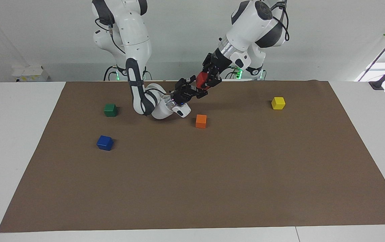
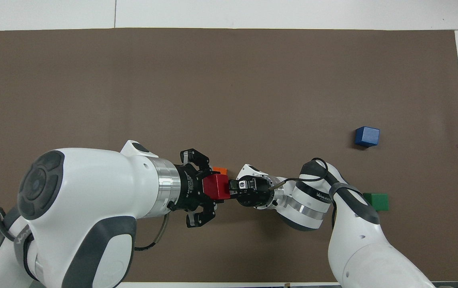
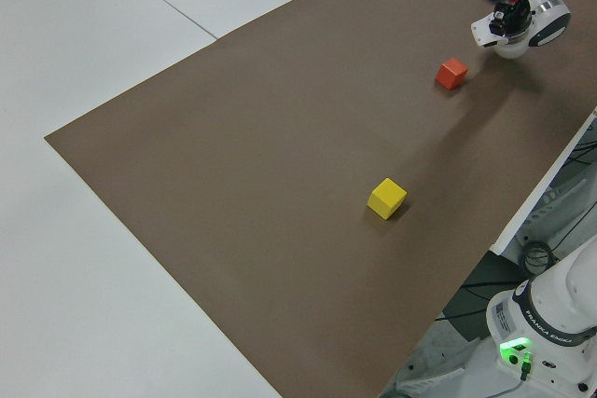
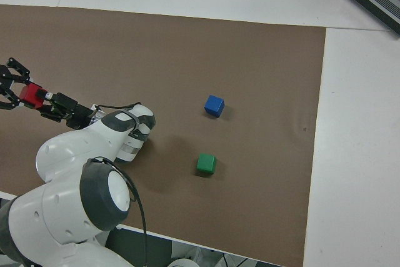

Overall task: Transfer red block to right arm and stack on blue block
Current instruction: 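Close the right gripper on the red block held by the left gripper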

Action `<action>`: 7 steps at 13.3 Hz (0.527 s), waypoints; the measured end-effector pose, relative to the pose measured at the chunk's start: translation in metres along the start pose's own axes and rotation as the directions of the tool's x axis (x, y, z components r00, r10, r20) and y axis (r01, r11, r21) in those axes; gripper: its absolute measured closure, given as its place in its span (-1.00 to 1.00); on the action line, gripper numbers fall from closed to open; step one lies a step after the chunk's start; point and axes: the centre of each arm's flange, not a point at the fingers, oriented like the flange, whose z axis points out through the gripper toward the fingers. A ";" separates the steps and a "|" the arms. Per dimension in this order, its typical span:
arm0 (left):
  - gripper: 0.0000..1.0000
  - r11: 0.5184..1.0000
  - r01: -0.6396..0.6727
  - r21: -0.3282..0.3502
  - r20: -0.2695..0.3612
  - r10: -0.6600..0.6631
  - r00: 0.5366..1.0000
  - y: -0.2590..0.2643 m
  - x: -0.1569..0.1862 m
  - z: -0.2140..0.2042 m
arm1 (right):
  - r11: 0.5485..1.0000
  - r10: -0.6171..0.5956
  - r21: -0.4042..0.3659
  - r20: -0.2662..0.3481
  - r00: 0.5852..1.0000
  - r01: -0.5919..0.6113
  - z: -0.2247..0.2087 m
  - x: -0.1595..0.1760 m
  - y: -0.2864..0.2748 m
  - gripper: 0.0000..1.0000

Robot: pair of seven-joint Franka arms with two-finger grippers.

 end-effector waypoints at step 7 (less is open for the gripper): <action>-0.10 1.000 0.011 0.000 -0.004 -0.011 1.000 -0.003 0.002 0.001 | 1.000 -0.002 0.000 -0.002 1.000 0.002 -0.001 0.001 -0.001 -0.71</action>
